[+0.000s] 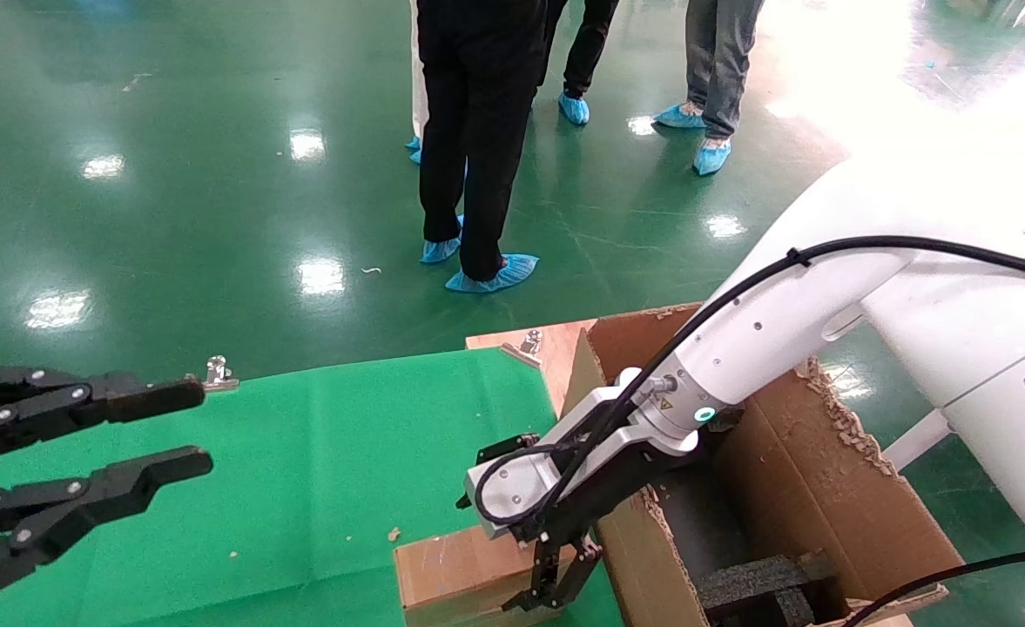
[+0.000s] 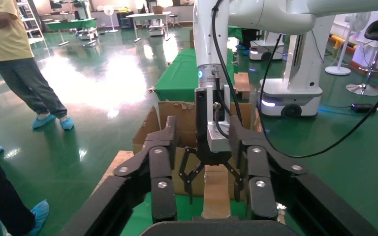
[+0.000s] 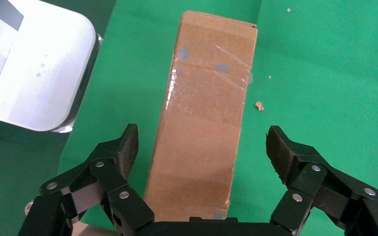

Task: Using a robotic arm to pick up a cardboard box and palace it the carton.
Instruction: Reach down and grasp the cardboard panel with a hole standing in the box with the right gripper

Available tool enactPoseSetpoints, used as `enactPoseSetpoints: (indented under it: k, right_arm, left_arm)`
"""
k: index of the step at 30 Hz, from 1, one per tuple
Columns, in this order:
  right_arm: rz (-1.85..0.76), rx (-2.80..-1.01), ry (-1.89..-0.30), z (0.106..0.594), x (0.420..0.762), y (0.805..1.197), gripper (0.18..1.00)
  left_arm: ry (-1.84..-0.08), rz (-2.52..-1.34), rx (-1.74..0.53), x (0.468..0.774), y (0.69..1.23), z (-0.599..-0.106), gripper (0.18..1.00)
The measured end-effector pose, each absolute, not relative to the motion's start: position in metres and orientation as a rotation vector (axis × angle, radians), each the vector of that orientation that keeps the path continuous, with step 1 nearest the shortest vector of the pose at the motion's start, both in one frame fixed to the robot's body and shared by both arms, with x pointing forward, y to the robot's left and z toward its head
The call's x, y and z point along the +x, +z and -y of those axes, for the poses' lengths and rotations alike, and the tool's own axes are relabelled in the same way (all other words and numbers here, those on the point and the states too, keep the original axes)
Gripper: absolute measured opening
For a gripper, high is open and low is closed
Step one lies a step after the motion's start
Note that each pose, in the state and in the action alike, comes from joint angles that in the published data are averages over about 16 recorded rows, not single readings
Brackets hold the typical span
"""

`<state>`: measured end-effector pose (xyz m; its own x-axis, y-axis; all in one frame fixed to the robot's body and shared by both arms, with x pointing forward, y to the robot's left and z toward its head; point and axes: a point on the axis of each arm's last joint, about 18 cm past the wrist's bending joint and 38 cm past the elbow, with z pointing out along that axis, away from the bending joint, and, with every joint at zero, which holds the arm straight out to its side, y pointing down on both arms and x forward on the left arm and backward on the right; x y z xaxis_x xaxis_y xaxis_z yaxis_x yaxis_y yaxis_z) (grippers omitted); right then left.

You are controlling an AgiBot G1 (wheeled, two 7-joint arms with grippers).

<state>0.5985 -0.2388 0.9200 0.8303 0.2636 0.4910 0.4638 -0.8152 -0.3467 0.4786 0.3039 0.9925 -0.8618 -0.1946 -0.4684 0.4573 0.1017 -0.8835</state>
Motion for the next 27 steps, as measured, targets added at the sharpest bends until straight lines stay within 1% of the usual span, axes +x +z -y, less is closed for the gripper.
enactPoseSetpoints:
  k: [3, 6, 9, 12, 15, 19, 25, 27]
  right_arm:
    - [0.537, -2.548, -0.592, 0.2388, 0.5983, 0.9198, 0.963]
    - [0.536, -2.546, -0.591, 0.2388, 0.5981, 0.9197, 0.942]
    - [0.535, -2.545, -0.591, 0.2389, 0.5979, 0.9195, 0.903]
    - [0.535, -2.544, -0.591, 0.2389, 0.5978, 0.9194, 0.870]
    - [0.534, -2.543, -0.590, 0.2389, 0.5977, 0.9193, 0.809]
    - [0.534, -2.542, -0.590, 0.2389, 0.5976, 0.9193, 0.733]
    - [0.531, -2.540, -0.593, 0.2390, 0.5977, 0.9199, 0.596]
    - [0.530, -2.536, -0.597, 0.2395, 0.5974, 0.9220, 0.547]
  left_arm:
    - [-1.811, -1.911, 0.256, 0.4786, 0.9925, -0.3039, 0.403]
    - [-1.811, -1.911, 0.256, 0.4786, 0.9925, -0.3039, 0.472]
    - [-1.811, -1.911, 0.256, 0.4786, 0.9925, -0.3039, 0.523]
    - [-1.811, -1.911, 0.256, 0.4786, 0.9925, -0.3039, 0.603]
    - [-1.811, -1.911, 0.256, 0.4786, 0.9925, -0.3039, 0.659]
    - [-1.811, -1.911, 0.256, 0.4786, 0.9925, -0.3039, 0.758]
    - [-1.811, -1.911, 0.256, 0.4786, 0.9925, -0.3039, 0.866]
    - [-1.811, -1.911, 0.256, 0.4786, 0.9925, -0.3039, 0.888]
